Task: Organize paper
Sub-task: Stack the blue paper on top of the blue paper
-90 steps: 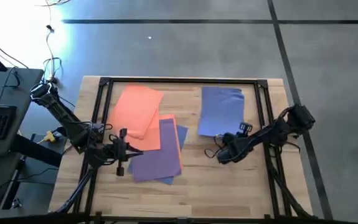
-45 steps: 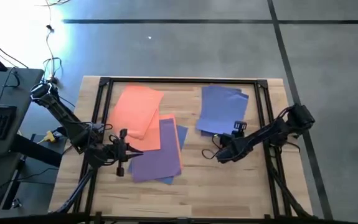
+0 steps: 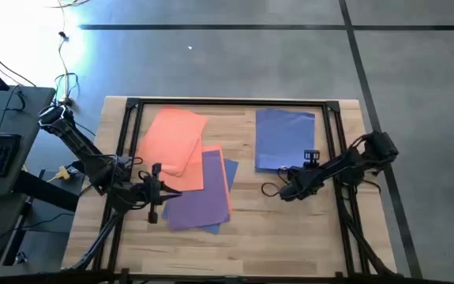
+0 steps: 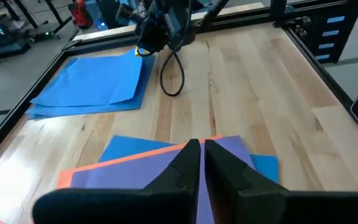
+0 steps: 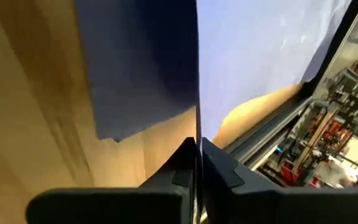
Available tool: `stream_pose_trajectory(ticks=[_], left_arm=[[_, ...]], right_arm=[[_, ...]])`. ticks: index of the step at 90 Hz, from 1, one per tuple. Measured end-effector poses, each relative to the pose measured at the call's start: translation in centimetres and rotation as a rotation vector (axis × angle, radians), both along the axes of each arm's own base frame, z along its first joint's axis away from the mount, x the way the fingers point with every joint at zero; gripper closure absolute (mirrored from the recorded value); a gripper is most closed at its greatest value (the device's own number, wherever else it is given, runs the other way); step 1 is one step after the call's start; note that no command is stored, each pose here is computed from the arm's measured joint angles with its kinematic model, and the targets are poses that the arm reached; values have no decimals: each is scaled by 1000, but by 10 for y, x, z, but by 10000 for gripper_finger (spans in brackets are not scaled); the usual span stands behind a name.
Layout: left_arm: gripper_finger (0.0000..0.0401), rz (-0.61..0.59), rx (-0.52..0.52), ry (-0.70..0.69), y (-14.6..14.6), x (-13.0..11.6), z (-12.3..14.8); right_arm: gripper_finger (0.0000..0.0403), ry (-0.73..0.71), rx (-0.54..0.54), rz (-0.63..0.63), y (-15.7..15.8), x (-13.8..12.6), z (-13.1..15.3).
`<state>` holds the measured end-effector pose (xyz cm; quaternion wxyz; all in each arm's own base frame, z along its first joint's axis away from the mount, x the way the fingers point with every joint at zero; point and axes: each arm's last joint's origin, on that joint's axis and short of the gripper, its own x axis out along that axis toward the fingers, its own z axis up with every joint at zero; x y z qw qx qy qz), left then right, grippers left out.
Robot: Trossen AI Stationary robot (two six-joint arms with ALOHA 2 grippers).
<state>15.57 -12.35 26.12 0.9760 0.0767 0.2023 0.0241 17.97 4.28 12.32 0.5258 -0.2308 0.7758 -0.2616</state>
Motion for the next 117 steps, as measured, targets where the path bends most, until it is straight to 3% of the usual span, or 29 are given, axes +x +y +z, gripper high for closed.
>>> stream_pose_trajectory(ticks=[29, 53, 69, 90, 102, 117], left_arm=[[401, 0, 0, 0, 0, 0, 0], [401, 3, 1, -2, 0, 0, 0], [401, 18, 26, -10, 1, 0, 0], [401, 19, 26, -11, 1, 0, 0], [401, 19, 27, -11, 1, 0, 0], [401, 23, 15, -10, 1, 0, 0]], right_arm=[[403, 107, 13, 128, 11, -5, 3], [403, 234, -57, 209, 24, -4, -19], [403, 259, -121, 261, 31, 16, -29], [403, 118, -217, 438, 47, 57, -13], [403, 76, -180, 537, 65, 72, -5], [403, 257, -19, 495, 65, 54, -12]])
